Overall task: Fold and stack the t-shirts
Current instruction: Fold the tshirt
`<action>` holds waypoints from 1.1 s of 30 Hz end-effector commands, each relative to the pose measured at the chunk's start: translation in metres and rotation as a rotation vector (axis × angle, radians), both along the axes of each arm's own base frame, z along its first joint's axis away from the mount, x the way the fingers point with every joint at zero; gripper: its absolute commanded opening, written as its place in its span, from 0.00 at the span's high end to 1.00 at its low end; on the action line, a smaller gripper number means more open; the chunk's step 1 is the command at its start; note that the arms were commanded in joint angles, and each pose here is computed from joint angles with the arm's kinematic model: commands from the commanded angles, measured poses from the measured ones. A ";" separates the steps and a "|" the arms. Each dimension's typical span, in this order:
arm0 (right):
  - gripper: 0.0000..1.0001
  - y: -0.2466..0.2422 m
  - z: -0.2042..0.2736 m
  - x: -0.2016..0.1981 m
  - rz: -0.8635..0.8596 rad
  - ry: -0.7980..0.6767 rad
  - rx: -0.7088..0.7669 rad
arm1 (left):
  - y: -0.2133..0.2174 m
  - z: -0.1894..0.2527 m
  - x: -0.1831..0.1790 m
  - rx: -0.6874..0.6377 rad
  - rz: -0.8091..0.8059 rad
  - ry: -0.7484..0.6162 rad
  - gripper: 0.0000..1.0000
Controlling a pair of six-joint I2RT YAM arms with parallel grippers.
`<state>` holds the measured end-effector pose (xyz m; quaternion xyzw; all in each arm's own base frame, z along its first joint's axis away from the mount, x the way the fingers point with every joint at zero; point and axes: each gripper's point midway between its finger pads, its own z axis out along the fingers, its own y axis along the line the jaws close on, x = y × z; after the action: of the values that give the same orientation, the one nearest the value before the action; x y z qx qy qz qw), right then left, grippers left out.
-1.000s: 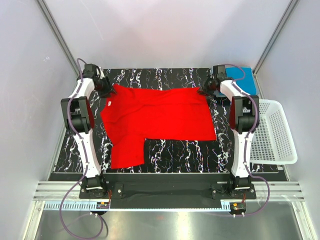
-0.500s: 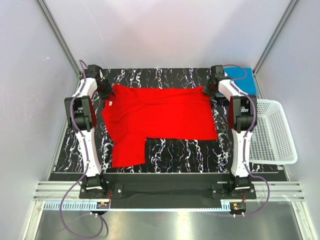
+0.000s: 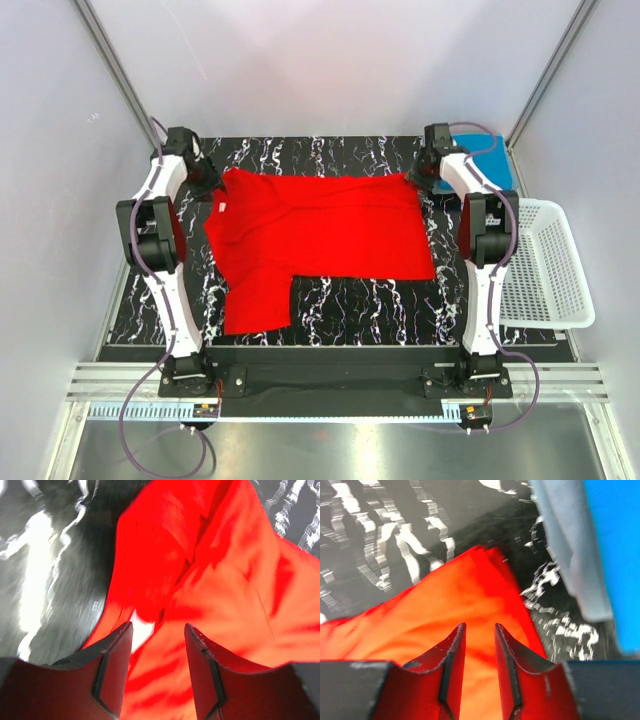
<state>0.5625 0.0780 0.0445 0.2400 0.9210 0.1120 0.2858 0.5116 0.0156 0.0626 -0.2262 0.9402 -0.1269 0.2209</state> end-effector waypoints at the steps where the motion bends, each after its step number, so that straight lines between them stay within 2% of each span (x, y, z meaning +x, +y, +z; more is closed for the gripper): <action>1: 0.62 0.036 0.100 -0.004 0.108 -0.184 0.027 | 0.009 0.060 -0.027 0.120 -0.015 -0.086 0.48; 3: 0.57 0.060 0.110 -0.011 0.174 -0.209 0.047 | -0.003 0.057 -0.047 0.080 -0.043 -0.117 0.48; 6: 0.56 0.104 0.114 -0.028 0.249 -0.210 0.073 | -0.036 0.050 -0.068 0.009 -0.161 -0.134 0.47; 9: 0.56 0.151 0.119 -0.050 0.342 -0.236 0.099 | -0.069 0.047 -0.081 -0.031 -0.320 -0.155 0.47; 11: 0.56 0.175 0.121 -0.063 0.390 -0.241 0.129 | -0.082 0.048 -0.081 -0.013 -0.402 -0.193 0.47; 12: 0.56 0.178 0.120 -0.069 0.393 -0.231 0.134 | -0.093 0.047 -0.082 0.008 -0.444 -0.203 0.46; 13: 0.56 0.181 0.120 -0.074 0.395 -0.225 0.140 | -0.088 0.044 -0.080 0.075 -0.459 -0.202 0.45; 16: 0.56 0.180 0.120 -0.089 0.395 -0.219 0.157 | -0.083 0.037 -0.077 0.152 -0.478 -0.206 0.43; 27: 0.56 0.169 0.139 -0.108 0.434 -0.265 0.127 | -0.085 -0.006 -0.080 0.313 -0.562 -0.089 0.40; 30: 0.56 0.166 0.142 -0.109 0.437 -0.275 0.116 | -0.082 -0.009 -0.075 0.333 -0.552 -0.078 0.47; 31: 0.56 0.165 0.143 -0.109 0.436 -0.276 0.110 | -0.081 -0.009 -0.075 0.336 -0.546 -0.075 0.52; 33: 0.56 0.165 0.143 -0.110 0.440 -0.278 0.106 | -0.085 -0.007 -0.072 0.326 -0.547 -0.081 0.69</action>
<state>0.4525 0.2413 0.1582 0.0502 0.9111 0.2401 0.3313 0.4143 -0.0756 0.0333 0.0774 0.9738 -0.0586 0.2055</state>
